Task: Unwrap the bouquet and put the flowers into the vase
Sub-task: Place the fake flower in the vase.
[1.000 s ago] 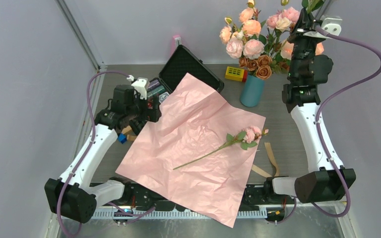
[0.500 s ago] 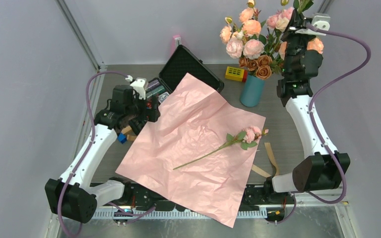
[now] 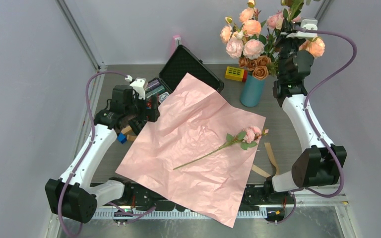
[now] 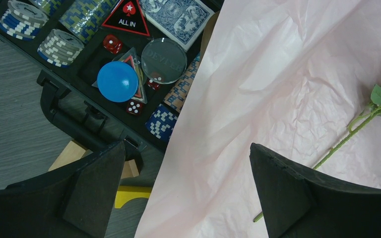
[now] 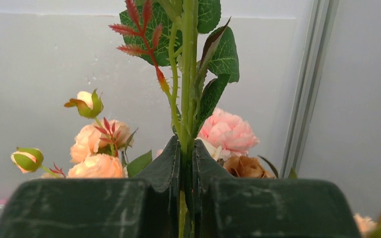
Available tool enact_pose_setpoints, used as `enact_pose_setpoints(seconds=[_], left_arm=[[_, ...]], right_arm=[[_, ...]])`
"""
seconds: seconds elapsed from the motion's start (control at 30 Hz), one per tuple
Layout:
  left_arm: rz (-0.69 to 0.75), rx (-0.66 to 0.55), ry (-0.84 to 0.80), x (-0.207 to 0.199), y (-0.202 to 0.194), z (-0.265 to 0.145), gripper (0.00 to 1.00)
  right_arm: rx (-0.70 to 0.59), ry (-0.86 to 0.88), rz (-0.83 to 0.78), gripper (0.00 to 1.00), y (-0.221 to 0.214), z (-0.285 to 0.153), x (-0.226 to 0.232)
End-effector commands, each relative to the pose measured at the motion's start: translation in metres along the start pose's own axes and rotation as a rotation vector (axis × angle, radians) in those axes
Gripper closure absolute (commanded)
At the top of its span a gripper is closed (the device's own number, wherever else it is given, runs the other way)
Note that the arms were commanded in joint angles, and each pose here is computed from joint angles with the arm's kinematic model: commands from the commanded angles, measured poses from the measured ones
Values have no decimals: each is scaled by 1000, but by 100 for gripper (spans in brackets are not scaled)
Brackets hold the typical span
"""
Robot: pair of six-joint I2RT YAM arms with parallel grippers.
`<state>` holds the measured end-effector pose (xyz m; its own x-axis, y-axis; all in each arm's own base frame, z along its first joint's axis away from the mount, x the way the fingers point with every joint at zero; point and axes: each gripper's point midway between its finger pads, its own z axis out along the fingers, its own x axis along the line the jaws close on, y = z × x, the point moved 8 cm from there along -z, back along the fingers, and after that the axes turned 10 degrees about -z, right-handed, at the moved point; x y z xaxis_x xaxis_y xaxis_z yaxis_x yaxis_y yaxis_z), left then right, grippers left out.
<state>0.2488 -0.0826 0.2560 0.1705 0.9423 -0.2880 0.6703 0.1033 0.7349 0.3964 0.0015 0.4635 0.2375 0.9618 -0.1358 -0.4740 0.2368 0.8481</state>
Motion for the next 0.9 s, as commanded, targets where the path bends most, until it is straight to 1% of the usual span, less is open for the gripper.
enact_pose_setpoints(seconds=[0.0,0.17,0.87], left_arm=[[14,-38,-8,0,4,-8,0],[12,-39,-15,-1,4,-9,0],[6,-42,-42,-4,3,-11,0]], right_arm=[[13,19,33,100,-11,-4,7],[75,40,45,100,-32,-11,13],[233,108,78,100,-81,-36,28]])
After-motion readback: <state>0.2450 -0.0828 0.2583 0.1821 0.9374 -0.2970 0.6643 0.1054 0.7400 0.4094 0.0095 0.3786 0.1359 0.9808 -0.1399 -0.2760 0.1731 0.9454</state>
